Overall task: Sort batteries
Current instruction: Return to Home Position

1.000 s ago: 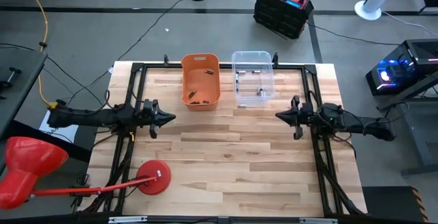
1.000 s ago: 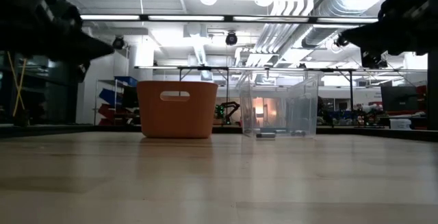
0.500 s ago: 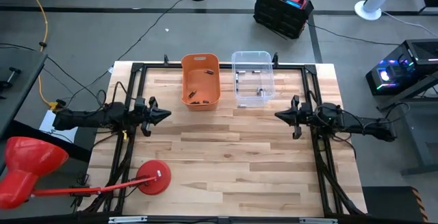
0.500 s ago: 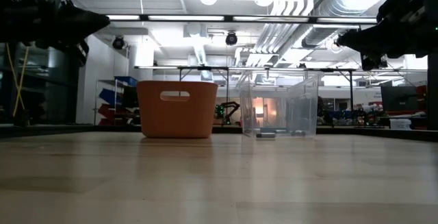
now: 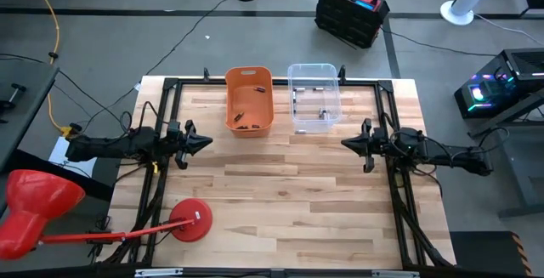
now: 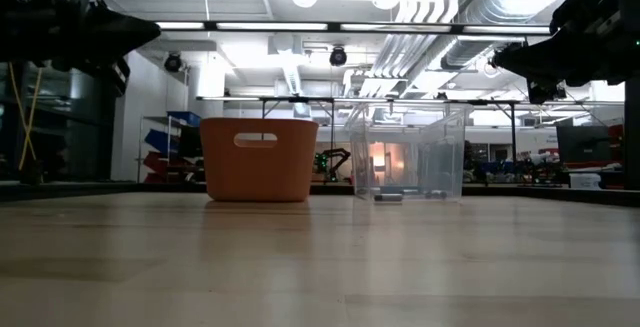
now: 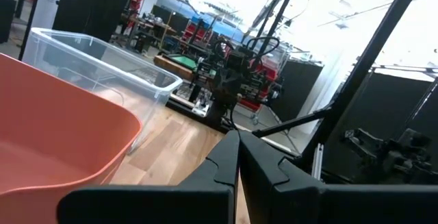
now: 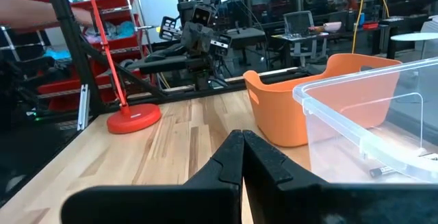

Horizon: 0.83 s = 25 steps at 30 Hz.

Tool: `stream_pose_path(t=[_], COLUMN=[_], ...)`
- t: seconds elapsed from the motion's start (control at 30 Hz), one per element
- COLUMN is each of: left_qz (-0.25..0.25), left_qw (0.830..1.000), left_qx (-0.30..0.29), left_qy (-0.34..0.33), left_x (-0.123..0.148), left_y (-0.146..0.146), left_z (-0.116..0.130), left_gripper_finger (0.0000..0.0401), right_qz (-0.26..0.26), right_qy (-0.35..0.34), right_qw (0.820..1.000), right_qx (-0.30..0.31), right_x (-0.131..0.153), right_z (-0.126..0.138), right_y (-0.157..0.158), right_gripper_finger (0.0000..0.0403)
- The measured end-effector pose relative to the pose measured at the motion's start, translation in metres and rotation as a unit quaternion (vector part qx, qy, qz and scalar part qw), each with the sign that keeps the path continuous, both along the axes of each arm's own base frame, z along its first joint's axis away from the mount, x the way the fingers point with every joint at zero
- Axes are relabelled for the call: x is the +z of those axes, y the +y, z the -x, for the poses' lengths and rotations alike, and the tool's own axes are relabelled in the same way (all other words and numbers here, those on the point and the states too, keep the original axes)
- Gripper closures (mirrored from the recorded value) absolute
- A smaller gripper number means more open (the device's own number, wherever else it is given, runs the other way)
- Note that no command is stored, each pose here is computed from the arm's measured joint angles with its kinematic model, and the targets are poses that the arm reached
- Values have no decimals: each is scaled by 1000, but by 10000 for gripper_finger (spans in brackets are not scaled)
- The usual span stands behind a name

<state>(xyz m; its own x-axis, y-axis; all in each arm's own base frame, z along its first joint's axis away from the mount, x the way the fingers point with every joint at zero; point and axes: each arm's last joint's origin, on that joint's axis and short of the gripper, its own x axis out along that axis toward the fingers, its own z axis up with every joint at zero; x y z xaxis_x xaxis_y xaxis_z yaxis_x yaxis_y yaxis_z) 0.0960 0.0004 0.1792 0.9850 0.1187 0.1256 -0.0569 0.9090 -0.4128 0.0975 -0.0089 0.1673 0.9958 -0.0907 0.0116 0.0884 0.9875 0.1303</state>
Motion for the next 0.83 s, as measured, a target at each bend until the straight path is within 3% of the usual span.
stream_pose_path(t=[0.83], left_qz=[0], left_qw=[1000], left_qx=[0], left_qy=[0], left_x=[0], left_y=[0], left_z=[0], left_gripper_finger=[398], right_qz=[0], right_qy=[1], right_qw=[1000], right_qx=[0], right_x=[0], right_z=[0], right_y=[0], right_gripper_finger=[402])
